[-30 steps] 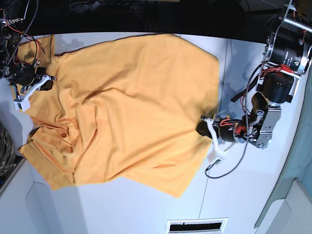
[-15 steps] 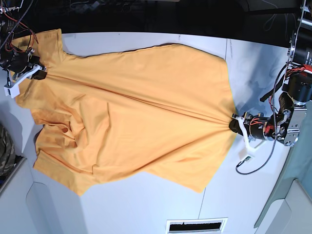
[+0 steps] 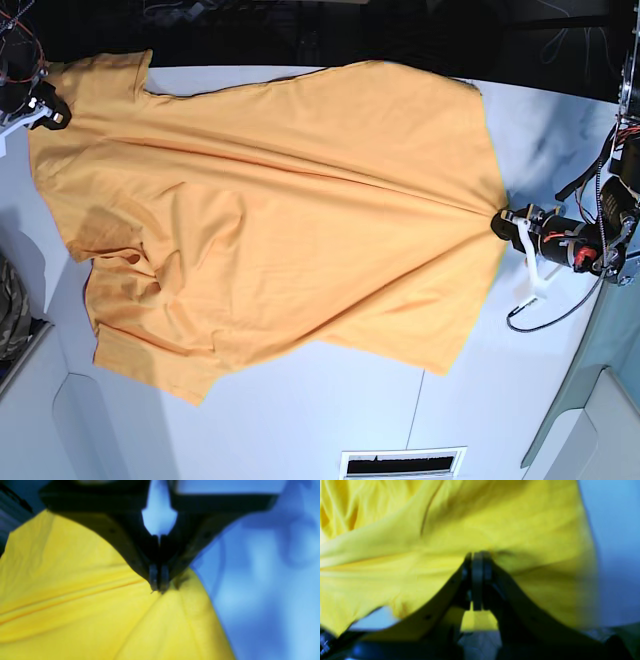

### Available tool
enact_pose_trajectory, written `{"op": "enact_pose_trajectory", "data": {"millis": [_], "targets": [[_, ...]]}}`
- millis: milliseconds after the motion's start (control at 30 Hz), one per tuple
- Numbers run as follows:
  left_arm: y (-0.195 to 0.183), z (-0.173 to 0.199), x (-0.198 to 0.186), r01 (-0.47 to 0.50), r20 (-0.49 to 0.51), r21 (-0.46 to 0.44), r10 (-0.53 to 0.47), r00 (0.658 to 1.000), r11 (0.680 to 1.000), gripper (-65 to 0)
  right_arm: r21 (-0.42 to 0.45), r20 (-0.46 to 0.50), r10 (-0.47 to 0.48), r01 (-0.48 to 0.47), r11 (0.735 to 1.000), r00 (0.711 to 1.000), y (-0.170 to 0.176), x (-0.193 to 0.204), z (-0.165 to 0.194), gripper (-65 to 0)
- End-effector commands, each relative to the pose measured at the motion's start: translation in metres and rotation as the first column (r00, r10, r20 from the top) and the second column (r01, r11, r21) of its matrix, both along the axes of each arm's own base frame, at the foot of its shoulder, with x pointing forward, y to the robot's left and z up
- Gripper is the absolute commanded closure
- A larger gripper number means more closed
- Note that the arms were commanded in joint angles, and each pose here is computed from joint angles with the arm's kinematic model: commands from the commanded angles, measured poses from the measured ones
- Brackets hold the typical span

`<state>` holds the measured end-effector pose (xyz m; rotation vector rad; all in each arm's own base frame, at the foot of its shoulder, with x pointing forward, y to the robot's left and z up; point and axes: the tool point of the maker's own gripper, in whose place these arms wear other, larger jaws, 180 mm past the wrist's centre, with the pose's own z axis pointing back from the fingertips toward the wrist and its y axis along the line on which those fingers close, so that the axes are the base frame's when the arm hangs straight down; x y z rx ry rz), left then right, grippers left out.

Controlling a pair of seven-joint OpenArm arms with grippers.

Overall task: Layout the t-shirt on the table in an organized manner, then fold the t-shirt properly
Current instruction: 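Pull the held shirt edge with the left gripper away from the right gripper, then regrasp the shirt near the sleeve with the right gripper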

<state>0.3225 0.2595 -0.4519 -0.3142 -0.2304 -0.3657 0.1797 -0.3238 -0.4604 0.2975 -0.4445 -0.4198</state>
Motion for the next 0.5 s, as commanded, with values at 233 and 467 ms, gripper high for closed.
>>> {"op": "enact_pose_trajectory", "data": {"millis": [233,467], "targets": [[-0.01,0.049,0.039,0.054,0.167,-0.029,-0.049,0.985,0.998,0.0,-0.07,0.234,0.026,-0.009,0.998,0.972,-0.013,0.076,0.058,0.0],[-0.015,0.042,0.031,0.052,0.15,-0.052,-0.044,0.988,0.997,0.0,-0.119,0.349,0.129,-0.092,0.989,0.928,0.012,0.142,0.089,0.0]]}}
